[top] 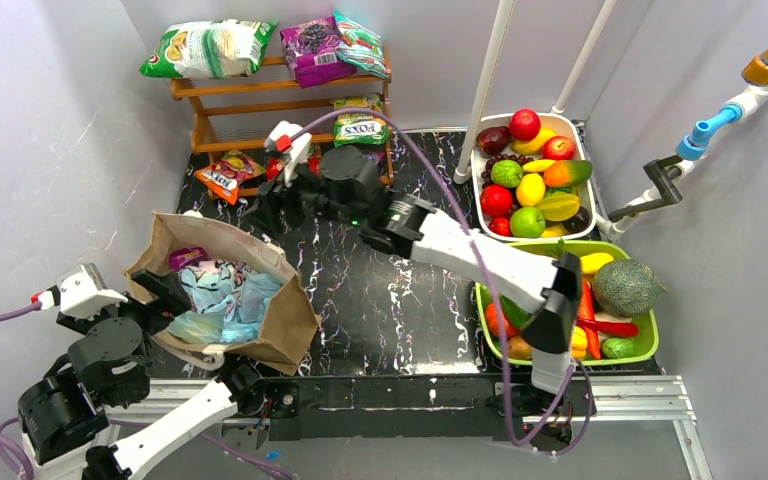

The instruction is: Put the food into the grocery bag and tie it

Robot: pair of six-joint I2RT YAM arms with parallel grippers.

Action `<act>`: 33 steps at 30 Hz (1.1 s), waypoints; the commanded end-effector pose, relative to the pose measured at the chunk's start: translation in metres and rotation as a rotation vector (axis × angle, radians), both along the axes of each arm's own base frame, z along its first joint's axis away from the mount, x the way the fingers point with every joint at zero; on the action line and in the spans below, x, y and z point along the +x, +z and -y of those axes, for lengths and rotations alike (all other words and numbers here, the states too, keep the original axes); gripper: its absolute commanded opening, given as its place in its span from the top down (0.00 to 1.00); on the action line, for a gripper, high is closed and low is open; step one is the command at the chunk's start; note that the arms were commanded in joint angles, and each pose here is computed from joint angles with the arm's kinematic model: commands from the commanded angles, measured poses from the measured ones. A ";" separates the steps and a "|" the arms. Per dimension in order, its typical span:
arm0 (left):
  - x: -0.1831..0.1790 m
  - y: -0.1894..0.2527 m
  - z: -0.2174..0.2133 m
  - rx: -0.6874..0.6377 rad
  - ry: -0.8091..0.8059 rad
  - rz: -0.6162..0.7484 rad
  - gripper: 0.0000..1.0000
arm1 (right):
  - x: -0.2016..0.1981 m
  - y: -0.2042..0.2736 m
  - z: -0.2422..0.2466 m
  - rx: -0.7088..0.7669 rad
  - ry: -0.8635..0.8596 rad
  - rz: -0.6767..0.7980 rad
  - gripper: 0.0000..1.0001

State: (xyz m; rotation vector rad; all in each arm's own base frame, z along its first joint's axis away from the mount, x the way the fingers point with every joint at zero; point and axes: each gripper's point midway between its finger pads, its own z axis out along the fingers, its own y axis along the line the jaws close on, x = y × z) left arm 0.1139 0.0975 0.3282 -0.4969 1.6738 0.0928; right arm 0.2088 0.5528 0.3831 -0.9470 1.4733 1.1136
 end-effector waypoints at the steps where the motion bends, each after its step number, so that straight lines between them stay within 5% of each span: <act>1: 0.014 0.011 0.025 0.034 -0.090 -0.020 0.09 | -0.008 0.015 0.052 -0.036 -0.086 -0.026 0.25; 7: 0.027 0.007 0.052 0.038 -0.167 -0.076 0.09 | -0.007 -0.016 0.111 -0.027 -0.297 -0.225 0.25; 18: 0.059 -0.048 0.124 0.225 -0.474 -0.129 0.02 | -0.036 -0.088 0.338 -0.071 -0.725 -0.268 0.23; 33: 0.048 -0.076 0.106 0.215 -0.454 -0.067 0.02 | -0.052 -0.113 0.372 -0.047 -0.751 -0.329 0.16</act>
